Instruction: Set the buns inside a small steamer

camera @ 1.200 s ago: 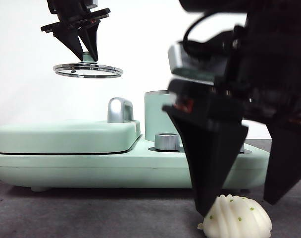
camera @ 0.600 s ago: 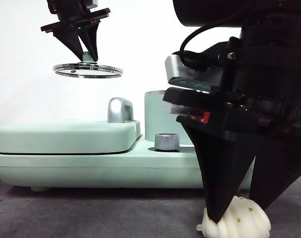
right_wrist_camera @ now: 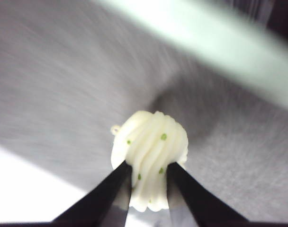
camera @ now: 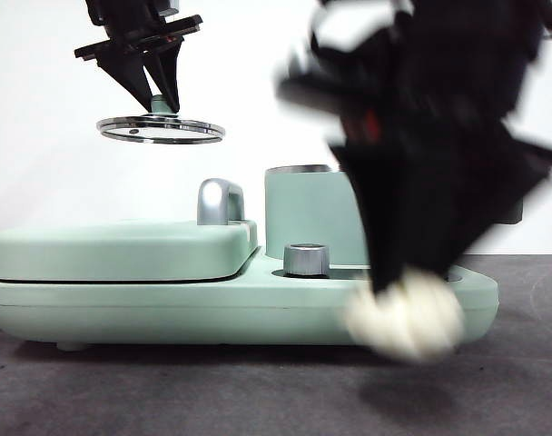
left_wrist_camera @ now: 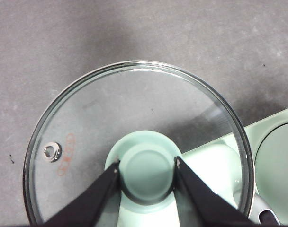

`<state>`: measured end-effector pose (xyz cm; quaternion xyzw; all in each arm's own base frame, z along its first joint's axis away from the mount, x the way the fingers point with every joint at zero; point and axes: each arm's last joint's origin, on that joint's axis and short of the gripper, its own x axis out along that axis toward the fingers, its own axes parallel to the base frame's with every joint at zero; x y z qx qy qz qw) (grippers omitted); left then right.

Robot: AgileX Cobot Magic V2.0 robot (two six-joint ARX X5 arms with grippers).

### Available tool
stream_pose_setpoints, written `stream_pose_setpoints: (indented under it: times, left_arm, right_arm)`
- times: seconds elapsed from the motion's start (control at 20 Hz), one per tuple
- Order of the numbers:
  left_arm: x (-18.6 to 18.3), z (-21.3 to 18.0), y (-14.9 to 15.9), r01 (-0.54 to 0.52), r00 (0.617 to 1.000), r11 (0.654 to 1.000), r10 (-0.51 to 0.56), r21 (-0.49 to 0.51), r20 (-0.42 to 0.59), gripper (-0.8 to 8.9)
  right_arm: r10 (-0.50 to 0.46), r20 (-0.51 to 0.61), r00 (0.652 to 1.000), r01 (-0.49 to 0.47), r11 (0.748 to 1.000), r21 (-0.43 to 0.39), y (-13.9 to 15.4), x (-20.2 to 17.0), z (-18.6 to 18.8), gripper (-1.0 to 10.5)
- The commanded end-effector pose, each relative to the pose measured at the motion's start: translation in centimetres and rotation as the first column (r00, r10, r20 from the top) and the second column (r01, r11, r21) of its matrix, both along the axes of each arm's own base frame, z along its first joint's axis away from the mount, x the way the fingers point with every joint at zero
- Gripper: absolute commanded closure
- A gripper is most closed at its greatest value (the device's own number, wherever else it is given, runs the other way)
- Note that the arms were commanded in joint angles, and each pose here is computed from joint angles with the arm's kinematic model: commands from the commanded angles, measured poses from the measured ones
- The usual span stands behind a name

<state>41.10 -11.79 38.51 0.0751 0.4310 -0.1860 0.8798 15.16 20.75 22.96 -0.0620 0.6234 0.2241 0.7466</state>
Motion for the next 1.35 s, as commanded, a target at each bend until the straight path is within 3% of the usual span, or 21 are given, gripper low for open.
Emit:
stream_pose_setpoints:
  times: [0.05, 0.2, 0.45, 0.75, 0.95, 1.35]
  left_arm:
    - [0.3, 0.7, -0.3, 0.003, 0.999, 1.0, -0.003, -0.017, 0.042, 7.98]
    - [0.3, 0.7, -0.3, 0.003, 0.999, 1.0, -0.002, -0.017, 0.045, 7.98]
    - [0.3, 0.7, -0.3, 0.004, 0.999, 1.0, -0.003, -0.017, 0.045, 7.98]
    - [0.3, 0.7, -0.3, 0.003, 0.999, 1.0, -0.003, -0.017, 0.045, 7.98]
    - [0.3, 0.7, -0.3, 0.004, 0.999, 1.0, -0.003, -0.018, 0.048, 7.98]
    - [0.3, 0.7, -0.3, 0.004, 0.999, 1.0, -0.003, -0.019, 0.05, 7.98]
  right_arm:
    - [0.046, 0.043, 0.998, -0.047, 0.999, 0.018, 0.6, 0.9, 4.1, 8.3]
    - [0.069, 0.158, 0.985, -0.081, 0.994, 0.075, -0.4, 3.5, 10.2, 7.6]
    - [0.034, 0.236, 0.971, -0.038, 0.999, 0.012, -1.8, 10.4, 14.0, 7.6]
    - [0.007, 0.16, 0.987, 0.002, 0.998, -0.057, -2.1, 16.7, 10.7, 7.6]
    - [0.035, 0.088, 0.995, -0.027, 0.996, -0.09, -1.5, 18.1, 8.1, 7.6]
    - [0.034, 0.091, 0.995, -0.026, 0.996, -0.09, -1.0, 19.2, 6.7, 7.6]
